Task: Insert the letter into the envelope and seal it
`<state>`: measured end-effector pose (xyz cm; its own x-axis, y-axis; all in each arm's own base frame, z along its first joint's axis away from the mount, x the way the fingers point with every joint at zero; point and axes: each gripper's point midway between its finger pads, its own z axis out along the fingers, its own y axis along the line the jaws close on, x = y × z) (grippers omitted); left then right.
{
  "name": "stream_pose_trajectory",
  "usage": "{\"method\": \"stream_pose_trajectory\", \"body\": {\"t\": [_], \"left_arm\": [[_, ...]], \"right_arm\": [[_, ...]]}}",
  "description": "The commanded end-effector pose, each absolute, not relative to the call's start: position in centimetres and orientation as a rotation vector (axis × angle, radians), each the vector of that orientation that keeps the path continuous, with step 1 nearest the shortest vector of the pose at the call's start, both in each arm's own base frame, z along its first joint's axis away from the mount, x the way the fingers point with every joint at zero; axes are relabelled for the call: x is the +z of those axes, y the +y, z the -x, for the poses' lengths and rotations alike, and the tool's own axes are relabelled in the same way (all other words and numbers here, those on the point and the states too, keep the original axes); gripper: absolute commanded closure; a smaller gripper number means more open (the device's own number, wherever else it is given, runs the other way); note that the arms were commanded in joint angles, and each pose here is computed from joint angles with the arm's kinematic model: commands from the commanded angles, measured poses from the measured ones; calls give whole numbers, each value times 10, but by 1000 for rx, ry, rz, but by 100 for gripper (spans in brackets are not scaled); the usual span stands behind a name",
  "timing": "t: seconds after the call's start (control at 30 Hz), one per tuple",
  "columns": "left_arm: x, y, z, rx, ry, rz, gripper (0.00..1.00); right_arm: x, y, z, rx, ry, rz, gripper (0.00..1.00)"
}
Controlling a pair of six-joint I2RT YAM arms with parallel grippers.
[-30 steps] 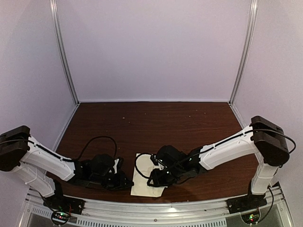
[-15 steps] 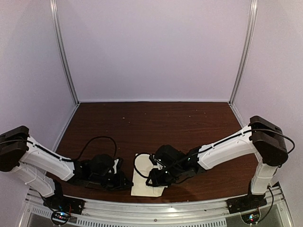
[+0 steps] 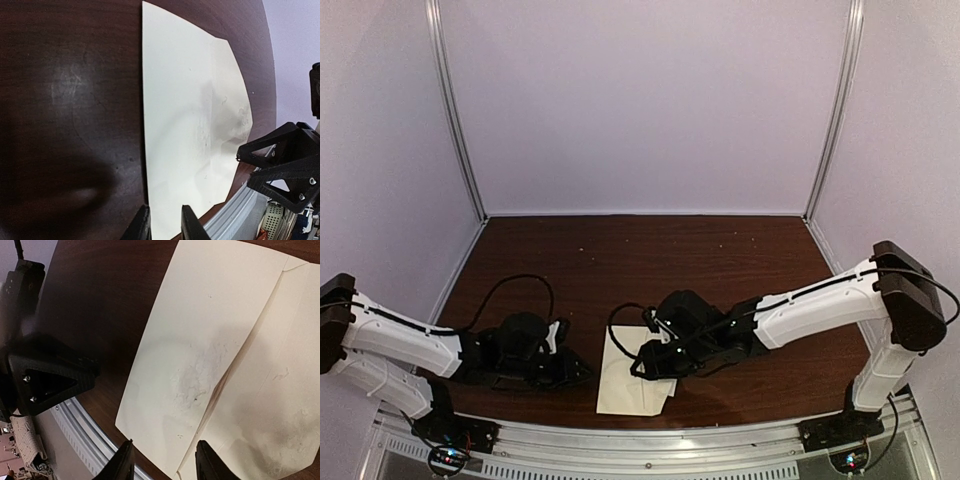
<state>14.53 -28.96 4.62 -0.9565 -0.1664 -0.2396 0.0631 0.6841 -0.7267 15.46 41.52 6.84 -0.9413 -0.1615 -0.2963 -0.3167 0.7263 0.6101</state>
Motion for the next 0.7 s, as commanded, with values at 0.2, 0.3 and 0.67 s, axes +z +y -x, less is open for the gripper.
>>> {"method": "stream_pose_trajectory", "body": {"t": [0.2,0.3,0.67], "left_arm": [[57,-310,-173,-1187,2558,4,78],[50,-315,-173,-1186,2579,-18,78],[40,-321,-171,-1182,2616,-35,78]], "right_arm": [[48,420,-169,1005,2719,401,57],[44,422,-168,1012,2725,407,57],[38,442,-176,1021,2729,475,57]]}}
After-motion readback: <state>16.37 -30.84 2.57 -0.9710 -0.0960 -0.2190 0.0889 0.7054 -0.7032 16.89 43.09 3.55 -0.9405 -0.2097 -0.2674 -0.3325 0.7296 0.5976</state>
